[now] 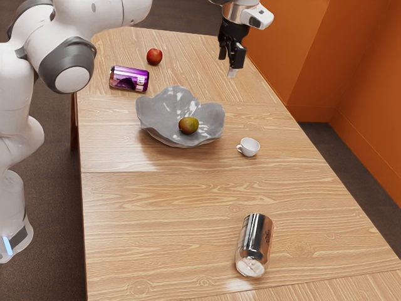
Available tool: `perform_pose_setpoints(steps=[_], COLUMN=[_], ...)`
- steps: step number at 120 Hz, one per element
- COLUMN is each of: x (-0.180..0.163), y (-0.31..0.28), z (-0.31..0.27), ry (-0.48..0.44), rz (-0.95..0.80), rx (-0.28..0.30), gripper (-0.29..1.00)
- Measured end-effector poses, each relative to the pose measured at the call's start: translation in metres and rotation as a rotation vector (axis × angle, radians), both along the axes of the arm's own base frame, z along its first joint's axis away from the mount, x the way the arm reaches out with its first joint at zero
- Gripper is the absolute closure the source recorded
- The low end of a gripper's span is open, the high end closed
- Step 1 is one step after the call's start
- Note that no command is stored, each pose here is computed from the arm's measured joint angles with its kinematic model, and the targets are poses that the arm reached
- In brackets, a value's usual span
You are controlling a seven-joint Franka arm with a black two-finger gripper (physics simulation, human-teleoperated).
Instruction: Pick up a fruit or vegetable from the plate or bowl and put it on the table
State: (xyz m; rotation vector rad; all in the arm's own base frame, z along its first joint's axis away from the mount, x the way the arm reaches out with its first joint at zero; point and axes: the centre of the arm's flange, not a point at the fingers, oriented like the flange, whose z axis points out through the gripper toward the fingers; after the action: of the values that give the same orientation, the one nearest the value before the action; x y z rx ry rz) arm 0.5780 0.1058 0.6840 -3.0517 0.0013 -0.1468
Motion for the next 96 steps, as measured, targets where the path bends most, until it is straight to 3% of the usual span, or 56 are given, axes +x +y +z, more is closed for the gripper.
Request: perform_pose_setpoints(steps=[36,56,64,71,80,96], x=[-0.001,0.01,-0.004,-0.012,-0.015,-0.012], y=[0.003,0.031,0.025,0.018,0.008,0.011], z=[0.0,-0.013,0.058,0.079,0.071,0.014], ry=[0.006,0.013,-0.107,-0.127,-0.072,0.119], rz=[-0.049,-0.045,-0.067,-0.076,-0.068,0.036], rx=[0.002,-0.05,-0.015,-0.009,-0.034,-0.109], gripper=[0.0,0.0,0.0,0.0,0.0,0.0])
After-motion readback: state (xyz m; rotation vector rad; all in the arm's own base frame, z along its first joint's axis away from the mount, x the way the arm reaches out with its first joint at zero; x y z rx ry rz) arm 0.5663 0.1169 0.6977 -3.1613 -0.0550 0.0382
